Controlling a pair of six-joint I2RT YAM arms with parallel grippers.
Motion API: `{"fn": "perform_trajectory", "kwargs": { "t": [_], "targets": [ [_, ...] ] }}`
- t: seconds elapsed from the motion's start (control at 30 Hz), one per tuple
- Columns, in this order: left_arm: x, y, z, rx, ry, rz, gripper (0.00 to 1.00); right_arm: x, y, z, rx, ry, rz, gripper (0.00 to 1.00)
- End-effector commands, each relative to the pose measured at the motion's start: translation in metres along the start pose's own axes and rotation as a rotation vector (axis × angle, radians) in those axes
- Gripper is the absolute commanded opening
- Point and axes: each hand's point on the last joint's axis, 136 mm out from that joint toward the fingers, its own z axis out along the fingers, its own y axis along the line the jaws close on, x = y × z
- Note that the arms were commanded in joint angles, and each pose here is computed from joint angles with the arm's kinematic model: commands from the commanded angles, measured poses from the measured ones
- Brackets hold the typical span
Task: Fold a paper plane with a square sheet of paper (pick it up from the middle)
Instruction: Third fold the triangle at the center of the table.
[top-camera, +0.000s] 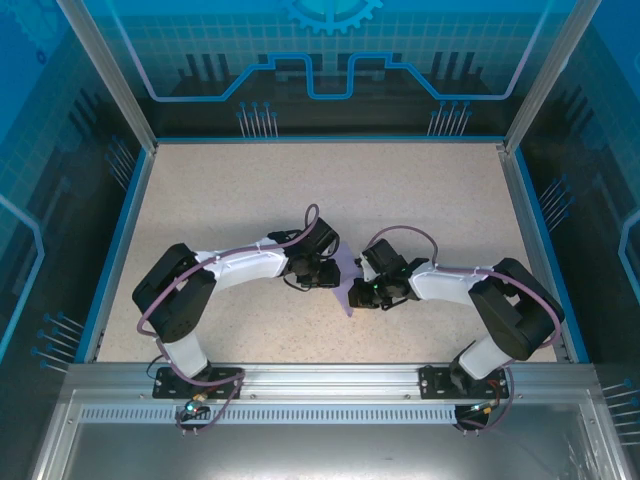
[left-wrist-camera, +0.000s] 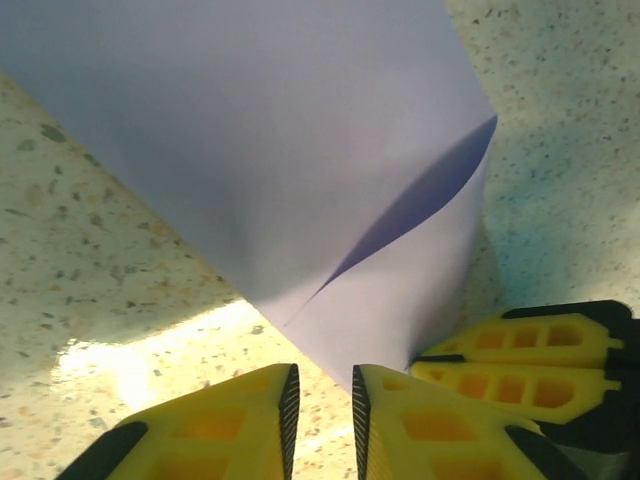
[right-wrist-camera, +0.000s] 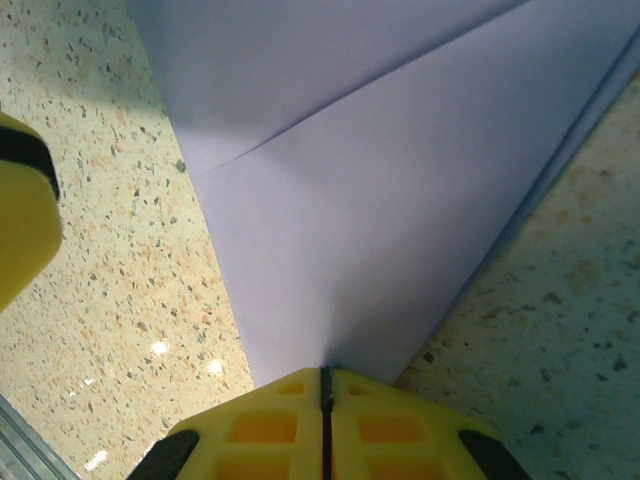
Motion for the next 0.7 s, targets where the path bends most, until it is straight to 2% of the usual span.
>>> {"fn": "perform_trajectory", "kwargs": {
  "t": [0.0, 0.23, 0.67],
  "targets": [
    [0.001, -0.012, 0.004, 0.070, 0.024, -0.035, 0.20, 0.019, -0.016, 0.007, 0.050, 0.072, 0.014, 0.08],
    [0.004, -0.013, 0.024, 0.098, 0.058, -0.053, 0.16, 0.018, -0.015, 0.007, 0.043, 0.067, 0.016, 0.08],
    [0.016, 0.005, 0.048, 0.052, 0.104, -0.069, 0.15, 0.013, -0.007, 0.006, -0.017, 0.034, 0.026, 0.08]
  ]
}}
